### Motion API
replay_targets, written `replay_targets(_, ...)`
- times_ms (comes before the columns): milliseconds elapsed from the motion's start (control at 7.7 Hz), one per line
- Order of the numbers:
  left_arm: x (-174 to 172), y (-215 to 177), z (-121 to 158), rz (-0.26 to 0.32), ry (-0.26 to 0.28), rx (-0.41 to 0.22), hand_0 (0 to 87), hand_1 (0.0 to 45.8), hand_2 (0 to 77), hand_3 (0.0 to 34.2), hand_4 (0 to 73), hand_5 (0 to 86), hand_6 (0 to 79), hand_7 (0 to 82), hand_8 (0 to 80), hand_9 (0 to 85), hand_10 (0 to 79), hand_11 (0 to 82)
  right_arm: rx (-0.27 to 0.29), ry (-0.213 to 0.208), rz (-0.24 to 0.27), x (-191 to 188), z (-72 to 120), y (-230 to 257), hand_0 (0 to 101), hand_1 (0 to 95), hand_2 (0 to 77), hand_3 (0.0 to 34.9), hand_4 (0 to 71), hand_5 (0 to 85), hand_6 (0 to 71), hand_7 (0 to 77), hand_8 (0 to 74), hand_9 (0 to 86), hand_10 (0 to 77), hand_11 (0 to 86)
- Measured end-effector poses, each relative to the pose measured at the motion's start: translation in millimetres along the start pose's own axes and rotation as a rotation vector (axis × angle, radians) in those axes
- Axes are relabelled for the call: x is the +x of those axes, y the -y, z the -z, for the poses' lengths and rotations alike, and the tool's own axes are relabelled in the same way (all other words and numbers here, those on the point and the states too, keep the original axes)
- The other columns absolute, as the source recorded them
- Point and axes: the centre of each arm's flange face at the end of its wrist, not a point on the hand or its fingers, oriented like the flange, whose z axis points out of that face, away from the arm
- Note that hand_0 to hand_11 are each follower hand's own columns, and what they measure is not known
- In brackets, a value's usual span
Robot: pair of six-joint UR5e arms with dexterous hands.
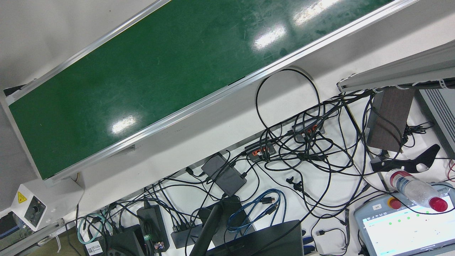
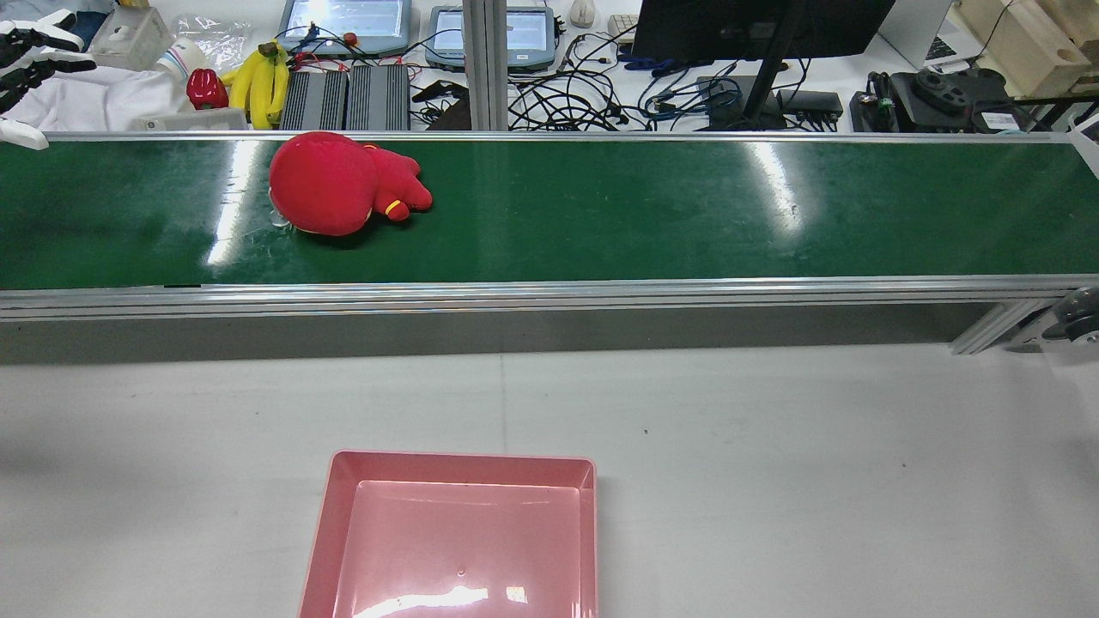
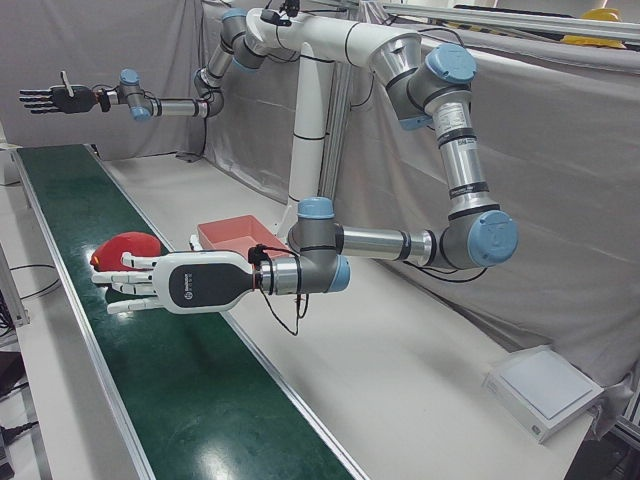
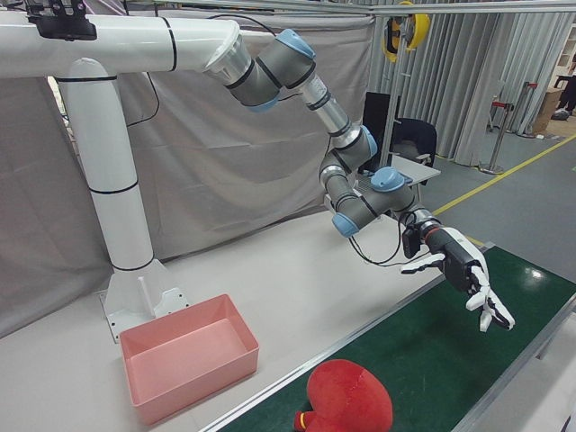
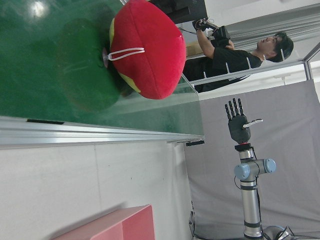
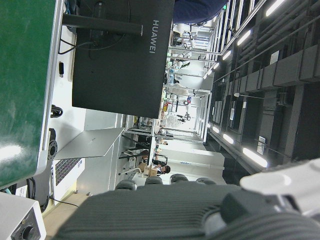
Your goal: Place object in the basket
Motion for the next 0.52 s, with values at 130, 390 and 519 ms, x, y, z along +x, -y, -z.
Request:
replay_targets(130,0.0,0.4,0.5,0.001,0.0,0.001,57.9,19.6,0.5,0.0,15.8,33.8,6.0,4.9,13.6,21.3,0.0,1.1,0.0,0.0,0.0,0.0,0.0,0.0,0,0.0,0.5,0.0,0.0,0.0,0.0,0.5,0.0,0.0,0.0,0.0)
replay_targets(390,0.6,0.0,-0.1,0.002,-0.001,0.0,57.9,19.6,0.5,0.0,15.8,33.8,6.0,4.9,13.6,21.3,0.0,1.1,-0.001,0.0,0.0,0.0,-0.1,0.0,0,0.0,0.5,0.0,0.0,0.0,0.0,0.5,0.0,0.0,0.0,0.0)
replay_targets(519,0.6,-0.6,-0.7,0.002,-0.001,-0.002,57.9,19.6,0.5,0.0,15.8,33.8,6.0,4.9,13.6,21.3,0.0,1.1,0.0,0.0,0.0,0.0,0.0,0.0,0,0.0,0.5,0.0,0.0,0.0,0.0,0.5,0.0,0.0,0.0,0.0)
